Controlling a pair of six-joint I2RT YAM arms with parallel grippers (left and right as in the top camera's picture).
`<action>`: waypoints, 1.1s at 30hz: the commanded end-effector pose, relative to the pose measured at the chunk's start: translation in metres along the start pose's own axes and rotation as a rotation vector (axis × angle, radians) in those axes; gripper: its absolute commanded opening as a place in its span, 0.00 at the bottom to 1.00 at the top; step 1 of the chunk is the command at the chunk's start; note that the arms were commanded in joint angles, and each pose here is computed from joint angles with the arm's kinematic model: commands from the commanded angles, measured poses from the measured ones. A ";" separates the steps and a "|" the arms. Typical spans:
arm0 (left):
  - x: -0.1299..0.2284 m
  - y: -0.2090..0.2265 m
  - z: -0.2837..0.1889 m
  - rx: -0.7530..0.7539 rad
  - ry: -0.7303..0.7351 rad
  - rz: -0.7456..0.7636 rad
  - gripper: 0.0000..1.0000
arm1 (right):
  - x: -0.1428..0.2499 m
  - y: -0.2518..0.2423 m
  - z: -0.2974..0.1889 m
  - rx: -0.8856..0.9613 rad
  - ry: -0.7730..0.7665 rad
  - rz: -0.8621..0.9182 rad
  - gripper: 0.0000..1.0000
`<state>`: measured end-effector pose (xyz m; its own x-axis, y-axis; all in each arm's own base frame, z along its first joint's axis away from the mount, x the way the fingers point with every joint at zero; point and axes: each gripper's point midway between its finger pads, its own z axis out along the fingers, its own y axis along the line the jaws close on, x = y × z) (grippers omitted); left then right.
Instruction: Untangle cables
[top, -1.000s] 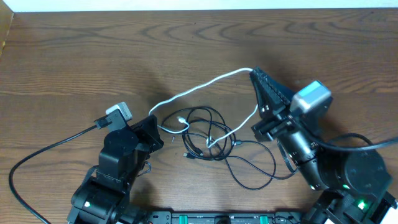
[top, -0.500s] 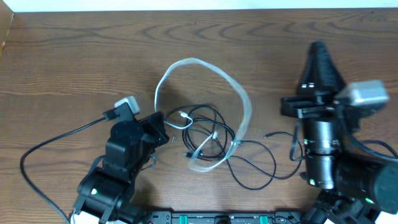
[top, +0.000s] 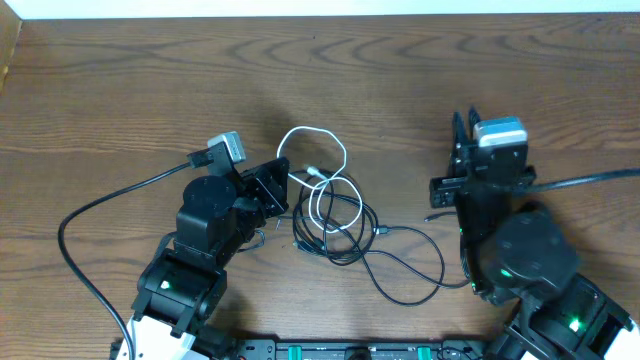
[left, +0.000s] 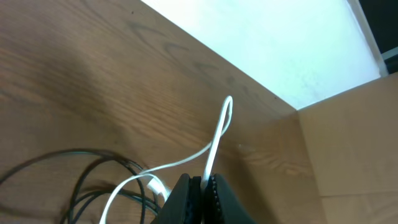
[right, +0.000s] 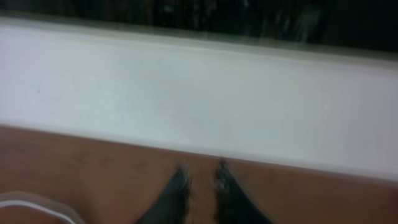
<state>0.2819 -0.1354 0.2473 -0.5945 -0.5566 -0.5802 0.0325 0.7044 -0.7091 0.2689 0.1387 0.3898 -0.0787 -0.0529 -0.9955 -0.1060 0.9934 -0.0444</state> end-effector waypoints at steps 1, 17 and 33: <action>-0.012 -0.007 -0.004 0.010 -0.038 0.067 0.08 | 0.030 0.003 -0.002 -0.011 0.120 0.314 0.20; -0.023 -0.008 -0.005 0.004 -0.095 0.071 0.08 | 0.205 0.098 0.010 -0.173 0.797 0.192 0.42; -0.021 -0.006 -0.006 -0.007 -0.088 0.152 0.08 | 0.314 0.125 0.026 0.067 1.063 0.363 0.56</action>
<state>0.2885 -0.1285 0.2537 -0.5395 -0.4857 -0.6878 0.0918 0.7781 -0.6214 0.2555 0.2481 0.0819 -0.9026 0.1369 -0.4082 0.0642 0.9803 0.1866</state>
